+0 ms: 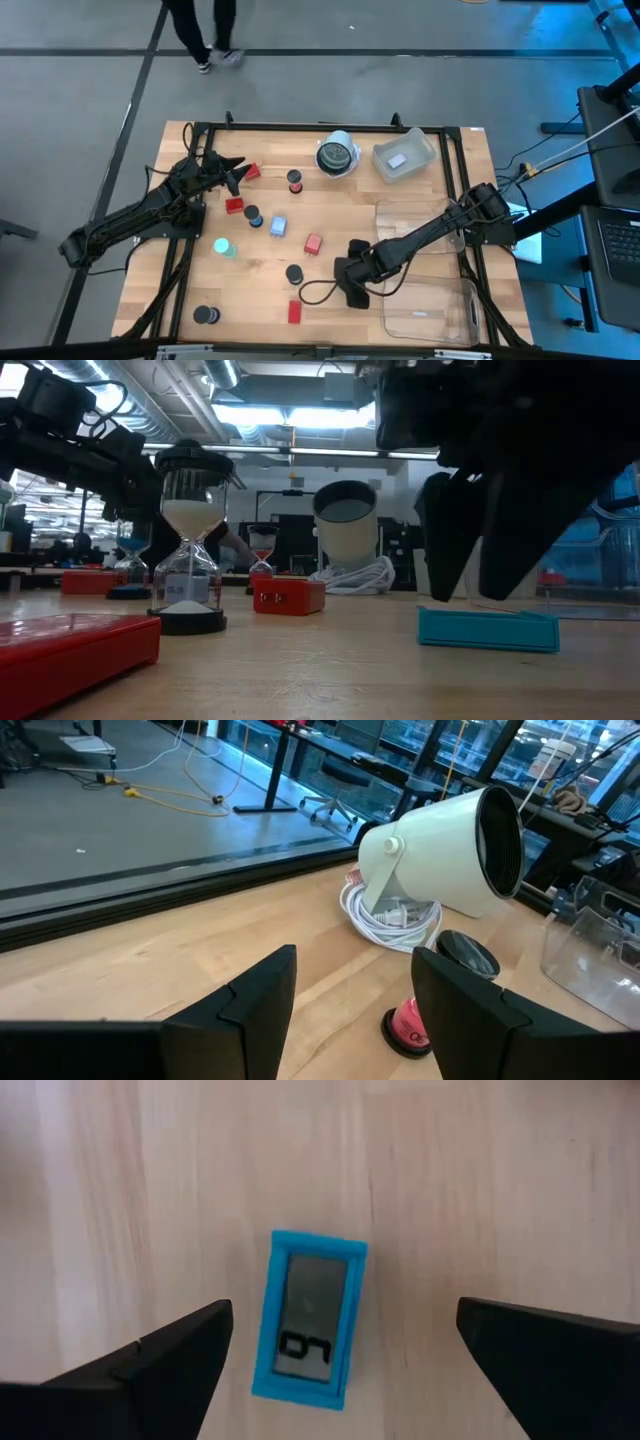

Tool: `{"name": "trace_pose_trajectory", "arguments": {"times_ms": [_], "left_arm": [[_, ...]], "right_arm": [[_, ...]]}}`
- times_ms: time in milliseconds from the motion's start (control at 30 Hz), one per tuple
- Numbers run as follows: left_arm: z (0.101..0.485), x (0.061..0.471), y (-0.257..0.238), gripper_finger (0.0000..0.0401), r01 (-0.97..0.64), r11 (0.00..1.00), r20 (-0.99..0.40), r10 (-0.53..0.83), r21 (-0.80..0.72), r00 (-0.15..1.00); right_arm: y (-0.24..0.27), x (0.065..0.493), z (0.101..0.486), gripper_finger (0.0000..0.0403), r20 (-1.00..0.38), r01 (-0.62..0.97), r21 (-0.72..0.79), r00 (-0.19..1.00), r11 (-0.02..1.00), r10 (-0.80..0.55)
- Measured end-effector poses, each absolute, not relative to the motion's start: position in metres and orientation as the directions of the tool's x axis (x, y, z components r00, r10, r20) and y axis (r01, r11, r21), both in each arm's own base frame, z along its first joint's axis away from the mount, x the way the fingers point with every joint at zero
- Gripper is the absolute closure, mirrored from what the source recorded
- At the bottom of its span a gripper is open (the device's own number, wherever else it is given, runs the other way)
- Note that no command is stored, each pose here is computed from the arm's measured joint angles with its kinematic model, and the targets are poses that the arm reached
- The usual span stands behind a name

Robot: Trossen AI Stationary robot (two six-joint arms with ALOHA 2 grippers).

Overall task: Pick & Place Office items
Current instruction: Put the blue digital clock into the gray bin

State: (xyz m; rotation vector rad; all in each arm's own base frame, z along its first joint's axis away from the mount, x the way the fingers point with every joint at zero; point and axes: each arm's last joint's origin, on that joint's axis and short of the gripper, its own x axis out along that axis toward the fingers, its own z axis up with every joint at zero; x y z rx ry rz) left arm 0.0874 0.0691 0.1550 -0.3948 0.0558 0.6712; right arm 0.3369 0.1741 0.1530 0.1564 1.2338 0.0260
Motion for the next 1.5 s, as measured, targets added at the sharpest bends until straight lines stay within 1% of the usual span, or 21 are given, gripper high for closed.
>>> {"name": "trace_pose_trajectory", "arguments": {"times_ms": [133, 267, 333, 433, 600, 700, 800, 900, 1100, 1133, 1267, 1367, 1500], "left_arm": [[0.155, 0.087, 0.069, 0.0205, -0.615, 0.712, -0.176, 0.595, -0.338, 0.785], [0.155, 0.087, 0.069, 0.0205, -0.615, 0.712, -0.176, 0.595, -0.338, 0.785], [0.155, 0.087, 0.069, 0.0205, -0.616, 0.712, -0.177, 0.594, -0.338, 0.784], [0.155, 0.087, 0.069, 0.0205, -0.617, 0.711, -0.181, 0.594, -0.338, 0.784], [0.154, 0.087, 0.069, 0.0205, -0.618, 0.71, -0.183, 0.594, -0.338, 0.783], [0.154, 0.087, 0.069, 0.0205, -0.618, 0.71, -0.184, 0.594, -0.338, 0.783], [0.154, 0.087, 0.069, 0.0205, -0.618, 0.71, -0.184, 0.594, -0.338, 0.783], [0.154, 0.087, 0.069, 0.0205, -0.618, 0.711, -0.184, 0.594, -0.336, 0.783], [0.154, 0.087, 0.069, 0.0205, -0.618, 0.711, -0.184, 0.594, -0.334, 0.783], [0.154, 0.087, 0.069, 0.0205, -0.618, 0.711, -0.184, 0.594, -0.334, 0.783], [0.154, 0.087, 0.069, 0.0205, -0.618, 0.711, -0.184, 0.594, -0.335, 0.783], [0.154, 0.087, 0.069, 0.0205, -0.619, 0.711, -0.184, 0.594, -0.335, 0.783], [0.154, 0.087, 0.069, 0.0205, -0.62, 0.709, -0.189, 0.594, -0.337, 0.782]], "right_arm": [[0.174, 0.338, 0.153, 0.0016, -0.934, 0.144, 0.164, 0.34, 0.976, 0.106], [0.177, 0.339, 0.148, 0.0016, -0.936, 0.146, 0.157, 0.338, 0.977, 0.1], [0.18, 0.338, 0.138, 0.0016, -0.946, 0.143, 0.138, 0.313, 0.98, 0.087], [0.183, 0.337, 0.133, 0.0016, -0.947, 0.137, 0.114, 0.313, 0.984, 0.066], [0.187, 0.335, 0.132, 0.0023, -0.934, 0.117, 0.025, 0.357, 0.993, -0.019], [0.188, 0.334, 0.133, 0.0049, -0.928, 0.116, 0.011, 0.371, 0.993, -0.033], [0.19, 0.333, 0.132, 0.0091, -0.928, 0.114, 0.01, 0.372, 0.993, -0.033], [0.194, 0.332, 0.133, 0.0146, -0.927, 0.122, 0.022, 0.373, 0.992, -0.026], [0.196, 0.332, 0.134, 0.0266, -0.924, 0.081, 0.021, 0.382, 0.997, -0.012], [0.196, 0.332, 0.134, 0.0271, -0.925, 0.08, 0.027, 0.38, 0.996, -0.006], [0.196, 0.334, 0.138, 0.027, -0.929, 0.092, 0.062, 0.37, 0.994, 0.024], [0.197, 0.341, 0.151, 0.027, -0.922, 0.087, 0.111, 0.381, 0.99, 0.069], [0.196, 0.349, 0.169, 0.027, -0.927, 0.075, 0.09, 0.372, 0.993, 0.056]]}}
